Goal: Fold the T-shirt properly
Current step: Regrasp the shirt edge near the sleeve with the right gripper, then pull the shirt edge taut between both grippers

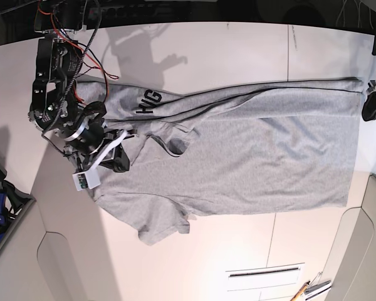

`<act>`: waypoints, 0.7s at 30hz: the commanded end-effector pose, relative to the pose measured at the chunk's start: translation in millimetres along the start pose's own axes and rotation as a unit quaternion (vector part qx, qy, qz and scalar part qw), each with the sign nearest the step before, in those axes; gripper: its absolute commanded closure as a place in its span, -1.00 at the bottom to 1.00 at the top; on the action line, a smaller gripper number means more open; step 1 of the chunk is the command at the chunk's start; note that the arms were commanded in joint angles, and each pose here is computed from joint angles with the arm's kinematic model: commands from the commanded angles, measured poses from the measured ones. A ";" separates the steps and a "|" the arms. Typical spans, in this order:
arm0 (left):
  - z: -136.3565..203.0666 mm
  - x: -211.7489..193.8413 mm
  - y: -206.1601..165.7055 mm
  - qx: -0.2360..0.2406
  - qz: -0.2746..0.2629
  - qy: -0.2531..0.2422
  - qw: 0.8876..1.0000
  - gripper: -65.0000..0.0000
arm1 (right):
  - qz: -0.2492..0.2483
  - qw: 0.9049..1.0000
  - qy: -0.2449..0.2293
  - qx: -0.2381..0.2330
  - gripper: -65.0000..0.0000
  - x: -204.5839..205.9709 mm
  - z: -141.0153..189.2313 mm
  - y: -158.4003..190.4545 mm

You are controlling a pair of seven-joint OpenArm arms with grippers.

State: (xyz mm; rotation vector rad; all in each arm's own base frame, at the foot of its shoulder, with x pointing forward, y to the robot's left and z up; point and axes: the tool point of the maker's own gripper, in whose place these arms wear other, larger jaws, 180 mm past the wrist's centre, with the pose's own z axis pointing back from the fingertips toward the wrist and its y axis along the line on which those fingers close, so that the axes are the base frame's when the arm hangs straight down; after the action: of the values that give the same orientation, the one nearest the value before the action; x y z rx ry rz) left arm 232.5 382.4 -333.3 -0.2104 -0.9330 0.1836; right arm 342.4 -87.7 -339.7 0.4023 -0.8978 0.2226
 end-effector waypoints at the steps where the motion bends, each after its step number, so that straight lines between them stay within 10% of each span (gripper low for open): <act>1: 4.3 22.5 -5.2 -0.011 -0.023 -0.025 0.999 0.46 | -0.001 1.000 -0.027 -0.002 1.00 15.5 6.2 -3.7; 7: -3.3 10.3 -12.5 -0.011 -0.053 0.006 0.998 0.99 | -0.044 0.998 -0.005 -0.043 1.00 -20.0 25.4 -33.2; 21: -30.4 -77.0 -1.4 0.084 -0.158 0.177 0.968 1.00 | -0.045 0.987 0.102 -0.113 1.00 -121.8 62.9 -54.8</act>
State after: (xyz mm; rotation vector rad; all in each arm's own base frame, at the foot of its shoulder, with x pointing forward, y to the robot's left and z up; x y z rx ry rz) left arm 215.4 350.1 -412.3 0.0317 -0.6109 -0.0568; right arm 240.1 -162.5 -420.6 0.2188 -0.6769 0.0670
